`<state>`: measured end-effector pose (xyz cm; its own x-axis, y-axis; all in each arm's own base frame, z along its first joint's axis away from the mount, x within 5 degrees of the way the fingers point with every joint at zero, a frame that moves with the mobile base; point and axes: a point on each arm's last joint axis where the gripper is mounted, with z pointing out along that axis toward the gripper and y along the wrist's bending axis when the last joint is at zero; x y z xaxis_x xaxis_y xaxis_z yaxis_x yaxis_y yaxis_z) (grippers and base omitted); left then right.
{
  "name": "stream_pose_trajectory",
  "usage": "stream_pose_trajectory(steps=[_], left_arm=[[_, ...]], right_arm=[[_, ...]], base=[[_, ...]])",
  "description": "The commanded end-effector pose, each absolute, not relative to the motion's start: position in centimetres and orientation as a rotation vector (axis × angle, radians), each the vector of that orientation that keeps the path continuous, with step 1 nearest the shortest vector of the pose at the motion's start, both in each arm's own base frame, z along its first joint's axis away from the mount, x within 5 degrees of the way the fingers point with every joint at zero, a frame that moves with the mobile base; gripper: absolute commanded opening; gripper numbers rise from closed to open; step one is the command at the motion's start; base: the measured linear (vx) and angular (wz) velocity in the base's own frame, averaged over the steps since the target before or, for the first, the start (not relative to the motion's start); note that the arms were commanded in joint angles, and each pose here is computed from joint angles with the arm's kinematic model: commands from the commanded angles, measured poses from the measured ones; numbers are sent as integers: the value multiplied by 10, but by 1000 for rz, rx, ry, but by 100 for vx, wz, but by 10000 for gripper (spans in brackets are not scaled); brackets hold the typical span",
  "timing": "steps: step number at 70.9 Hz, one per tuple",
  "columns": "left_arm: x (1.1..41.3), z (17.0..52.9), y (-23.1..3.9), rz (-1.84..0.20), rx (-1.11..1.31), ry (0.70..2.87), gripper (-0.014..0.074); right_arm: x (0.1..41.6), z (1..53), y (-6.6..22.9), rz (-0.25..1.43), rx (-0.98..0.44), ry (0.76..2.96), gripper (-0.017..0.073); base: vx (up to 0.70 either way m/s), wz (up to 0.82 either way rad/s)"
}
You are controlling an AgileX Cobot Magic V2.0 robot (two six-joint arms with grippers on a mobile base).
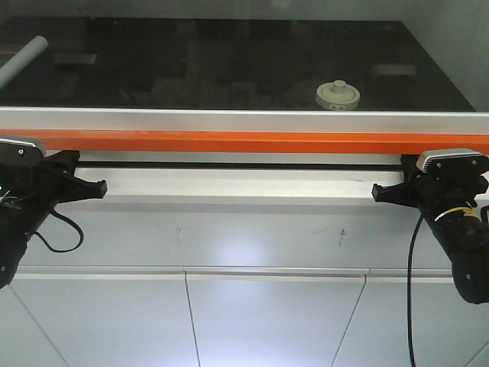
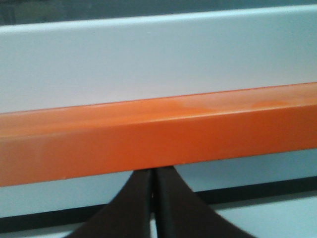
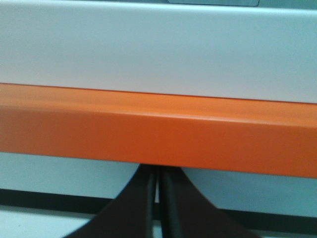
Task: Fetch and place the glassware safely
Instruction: 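Lift the orange sash rail upward with both grippers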
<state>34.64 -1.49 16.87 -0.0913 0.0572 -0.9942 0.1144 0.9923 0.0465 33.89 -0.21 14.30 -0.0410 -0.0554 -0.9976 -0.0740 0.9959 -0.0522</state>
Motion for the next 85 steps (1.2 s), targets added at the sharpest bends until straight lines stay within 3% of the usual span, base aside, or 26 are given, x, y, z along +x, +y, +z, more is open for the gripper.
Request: stream_pose_trajectory(steps=[1, 31, 85], left_arm=[[348, 212, -18, -67, 113, 1396, -7], [348, 215, -17, -66, 99, 1373, -7], [340, 255, -15, -51, 79, 1315, -7]], right_arm=[[347, 182, -5, 9, -92, 1354, -1], [342, 205, -4, -4, -101, 1323, -1], [334, 234, -4, -12, -103, 1246, -1]], base=[[0, 0], [0, 0], [0, 0]])
